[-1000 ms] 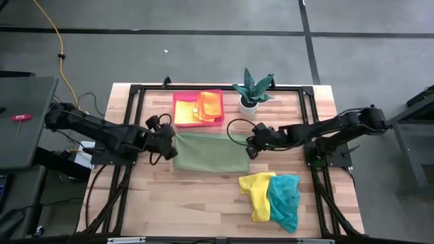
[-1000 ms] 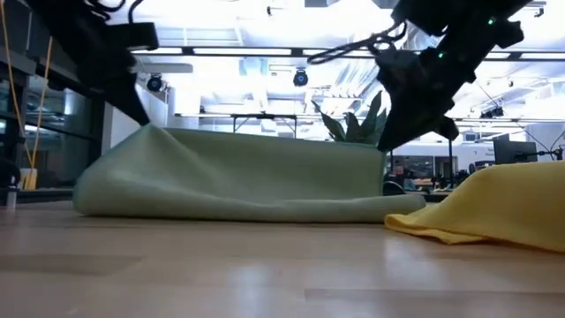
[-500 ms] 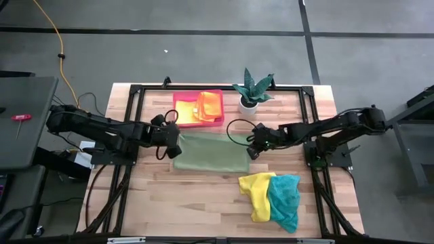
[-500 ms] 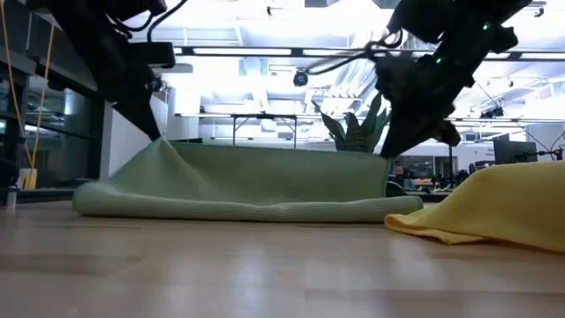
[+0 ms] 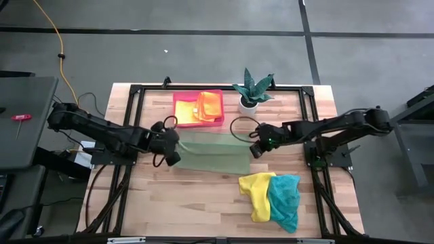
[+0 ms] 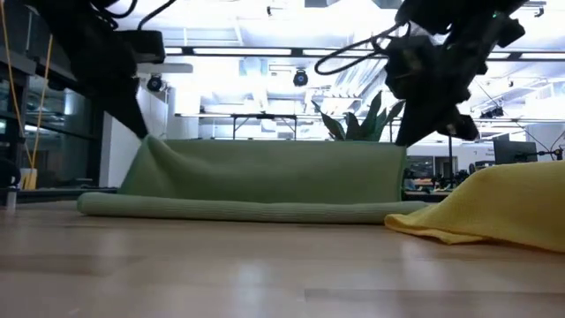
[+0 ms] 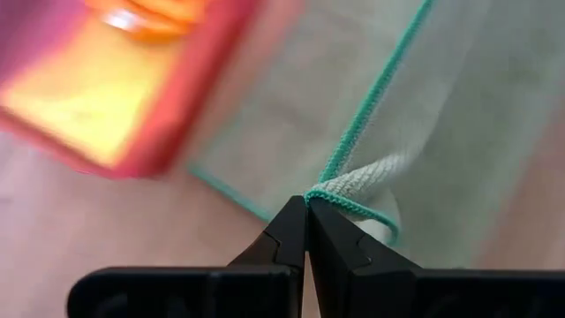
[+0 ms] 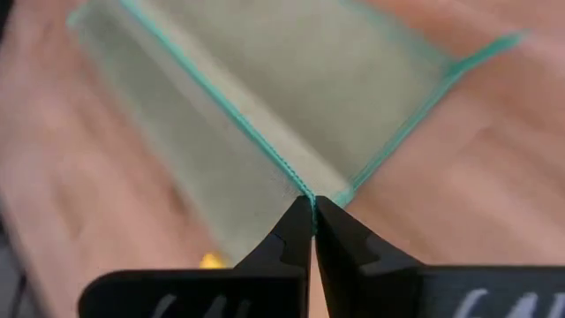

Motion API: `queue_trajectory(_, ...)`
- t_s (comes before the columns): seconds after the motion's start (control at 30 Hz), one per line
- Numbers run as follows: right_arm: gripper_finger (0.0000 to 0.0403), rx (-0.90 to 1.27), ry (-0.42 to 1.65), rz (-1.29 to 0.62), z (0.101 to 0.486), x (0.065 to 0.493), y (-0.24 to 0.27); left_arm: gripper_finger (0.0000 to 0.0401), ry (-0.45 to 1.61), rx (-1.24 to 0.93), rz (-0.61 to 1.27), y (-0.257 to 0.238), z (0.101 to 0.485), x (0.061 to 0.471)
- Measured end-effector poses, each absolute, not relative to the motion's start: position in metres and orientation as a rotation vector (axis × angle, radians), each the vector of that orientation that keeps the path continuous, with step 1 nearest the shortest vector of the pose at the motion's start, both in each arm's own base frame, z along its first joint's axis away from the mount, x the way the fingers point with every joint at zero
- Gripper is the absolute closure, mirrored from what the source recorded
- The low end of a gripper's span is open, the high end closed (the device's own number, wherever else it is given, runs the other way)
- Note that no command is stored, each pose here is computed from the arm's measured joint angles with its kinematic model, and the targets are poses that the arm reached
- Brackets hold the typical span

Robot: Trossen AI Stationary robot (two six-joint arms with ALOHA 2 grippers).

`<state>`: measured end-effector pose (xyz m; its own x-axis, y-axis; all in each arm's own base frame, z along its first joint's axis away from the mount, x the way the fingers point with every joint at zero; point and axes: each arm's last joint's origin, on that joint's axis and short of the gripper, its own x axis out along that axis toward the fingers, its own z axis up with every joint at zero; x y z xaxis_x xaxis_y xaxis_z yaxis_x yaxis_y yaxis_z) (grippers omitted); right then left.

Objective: Fold microfiber towels
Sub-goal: Fold the green microfiber towel

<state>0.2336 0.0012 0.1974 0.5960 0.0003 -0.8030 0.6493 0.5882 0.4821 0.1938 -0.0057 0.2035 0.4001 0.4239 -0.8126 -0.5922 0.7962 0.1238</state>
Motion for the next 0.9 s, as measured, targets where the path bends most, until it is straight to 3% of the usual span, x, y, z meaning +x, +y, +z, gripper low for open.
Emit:
queue_trajectory(0.4, 0.0403, 0.842, 0.776, -0.604, 0.195, 0.236, -0.015, 0.0401, 0.943, -0.179, 0.814, 0.014, 0.189, 0.187)
queue_trajectory(0.57, 0.0403, 0.845, 0.787, -0.615, 0.191, 0.238, -0.015, 0.0401, 0.93, -0.206, 0.808, 0.015, 0.173, 0.184)
queue_trajectory(0.9, 0.0403, 0.811, 0.848, -0.68, 0.168, 0.248, -0.016, 0.0401, 0.882, -0.082, 0.82, 0.018, 0.176, 0.188)
